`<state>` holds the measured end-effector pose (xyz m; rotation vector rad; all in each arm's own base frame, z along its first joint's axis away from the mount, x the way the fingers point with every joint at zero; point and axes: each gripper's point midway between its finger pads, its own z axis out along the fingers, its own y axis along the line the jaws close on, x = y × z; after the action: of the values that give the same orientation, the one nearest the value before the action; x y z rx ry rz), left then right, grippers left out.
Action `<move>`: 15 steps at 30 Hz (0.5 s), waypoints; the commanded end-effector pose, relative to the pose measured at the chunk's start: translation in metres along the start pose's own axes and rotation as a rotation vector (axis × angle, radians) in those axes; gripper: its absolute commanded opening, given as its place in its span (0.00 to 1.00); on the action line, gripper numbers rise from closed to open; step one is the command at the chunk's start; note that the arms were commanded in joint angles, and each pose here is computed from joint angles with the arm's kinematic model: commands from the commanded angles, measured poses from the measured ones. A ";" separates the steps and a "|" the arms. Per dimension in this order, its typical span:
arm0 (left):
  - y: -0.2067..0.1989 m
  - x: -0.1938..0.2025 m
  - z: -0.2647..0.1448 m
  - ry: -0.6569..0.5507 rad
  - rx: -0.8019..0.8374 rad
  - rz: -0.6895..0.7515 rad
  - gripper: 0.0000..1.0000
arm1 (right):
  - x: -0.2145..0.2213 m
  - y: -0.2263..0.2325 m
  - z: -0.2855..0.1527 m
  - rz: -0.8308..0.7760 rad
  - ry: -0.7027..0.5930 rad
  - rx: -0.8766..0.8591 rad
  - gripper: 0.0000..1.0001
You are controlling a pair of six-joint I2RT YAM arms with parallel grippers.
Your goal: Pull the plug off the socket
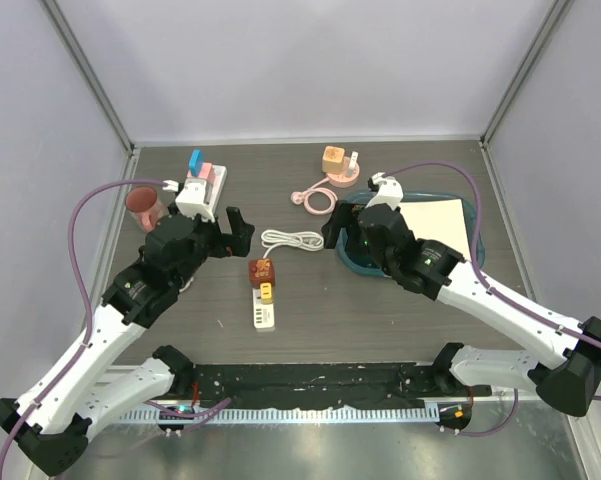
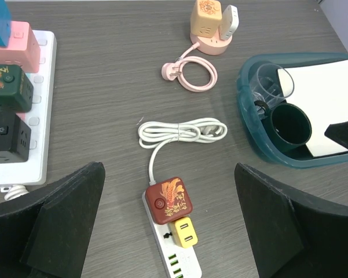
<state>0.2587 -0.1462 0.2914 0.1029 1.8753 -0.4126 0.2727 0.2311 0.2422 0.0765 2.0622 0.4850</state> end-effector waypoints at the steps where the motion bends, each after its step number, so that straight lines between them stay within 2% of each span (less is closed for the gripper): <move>1: -0.002 -0.013 -0.006 -0.030 0.001 -0.018 1.00 | -0.022 0.017 -0.008 0.070 -0.056 -0.059 1.00; 5: 0.013 0.000 -0.009 0.009 -0.072 -0.030 1.00 | -0.019 0.019 -0.009 0.084 -0.040 -0.068 1.00; 13: 0.034 0.052 -0.037 0.176 -0.158 -0.121 0.99 | -0.001 0.011 0.000 0.111 0.017 -0.007 0.96; 15: 0.040 0.067 -0.043 0.188 -0.174 -0.153 0.98 | 0.012 0.018 0.007 0.107 0.069 -0.036 0.92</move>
<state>0.2300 -0.1190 0.2543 -0.0134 2.0458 -0.3470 0.2689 0.2359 0.2340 0.1379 2.1047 0.5250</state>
